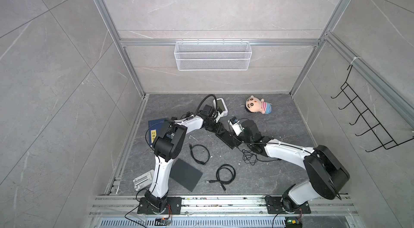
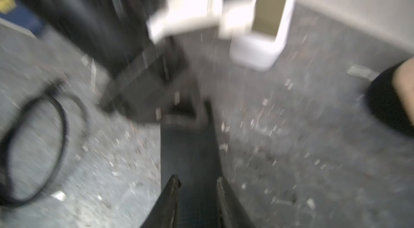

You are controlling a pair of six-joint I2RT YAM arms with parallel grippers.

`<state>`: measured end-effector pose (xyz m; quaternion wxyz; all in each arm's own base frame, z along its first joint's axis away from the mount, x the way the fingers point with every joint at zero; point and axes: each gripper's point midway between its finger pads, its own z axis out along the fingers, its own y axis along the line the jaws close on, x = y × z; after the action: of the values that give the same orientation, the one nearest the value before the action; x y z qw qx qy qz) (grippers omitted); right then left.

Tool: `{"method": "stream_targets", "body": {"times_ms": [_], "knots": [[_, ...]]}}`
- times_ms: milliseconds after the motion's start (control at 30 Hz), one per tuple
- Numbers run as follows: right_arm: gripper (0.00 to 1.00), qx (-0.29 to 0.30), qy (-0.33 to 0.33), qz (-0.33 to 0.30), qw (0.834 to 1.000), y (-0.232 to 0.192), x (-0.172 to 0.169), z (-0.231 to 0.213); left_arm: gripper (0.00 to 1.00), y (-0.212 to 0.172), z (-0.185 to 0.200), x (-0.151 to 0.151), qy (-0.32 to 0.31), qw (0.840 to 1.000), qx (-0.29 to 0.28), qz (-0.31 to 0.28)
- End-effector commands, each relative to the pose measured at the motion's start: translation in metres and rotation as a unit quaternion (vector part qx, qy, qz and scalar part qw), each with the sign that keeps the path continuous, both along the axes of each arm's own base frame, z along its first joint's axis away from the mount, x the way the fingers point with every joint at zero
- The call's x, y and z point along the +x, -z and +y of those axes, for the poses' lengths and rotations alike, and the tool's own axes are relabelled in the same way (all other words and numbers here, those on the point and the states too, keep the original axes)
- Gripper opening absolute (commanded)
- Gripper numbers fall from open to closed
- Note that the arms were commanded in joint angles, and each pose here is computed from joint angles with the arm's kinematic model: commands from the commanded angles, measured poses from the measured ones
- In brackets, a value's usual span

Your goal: Insert the plug into the switch port

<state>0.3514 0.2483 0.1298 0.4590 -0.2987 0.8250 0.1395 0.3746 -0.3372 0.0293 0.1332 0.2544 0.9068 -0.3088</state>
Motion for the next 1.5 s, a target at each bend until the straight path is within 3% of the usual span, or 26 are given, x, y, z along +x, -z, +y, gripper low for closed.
{"method": "stream_targets", "body": {"times_ms": [0,233,400,533,767,1133,1467], "knots": [[0.34,-0.001,0.0,-0.008,1.0,-0.01,-0.007,-0.01,0.48,0.066,0.049,-0.078,-0.025,0.975,0.145,0.169],[0.35,0.006,0.055,-0.015,0.998,-0.032,-0.01,-0.05,0.56,0.036,0.045,-0.057,-0.052,0.983,0.127,0.123],[0.33,0.033,0.097,0.054,0.993,-0.023,-0.018,-0.06,0.58,0.012,0.043,-0.046,-0.071,0.987,0.111,0.088],[0.32,0.064,0.132,0.136,0.98,0.0,-0.037,-0.064,0.59,0.0,0.042,-0.041,-0.09,0.989,0.094,0.066],[0.33,0.148,0.174,0.213,0.95,0.022,-0.06,-0.061,0.59,-0.012,0.039,-0.034,-0.119,0.99,0.057,0.041],[0.32,0.204,0.247,0.29,0.902,0.061,-0.048,-0.051,0.59,-0.02,0.029,-0.017,-0.151,0.988,0.012,0.008],[0.32,0.195,0.26,0.295,0.898,0.076,-0.033,-0.046,0.59,-0.025,0.002,-0.016,-0.122,0.992,-0.041,0.017]]}}
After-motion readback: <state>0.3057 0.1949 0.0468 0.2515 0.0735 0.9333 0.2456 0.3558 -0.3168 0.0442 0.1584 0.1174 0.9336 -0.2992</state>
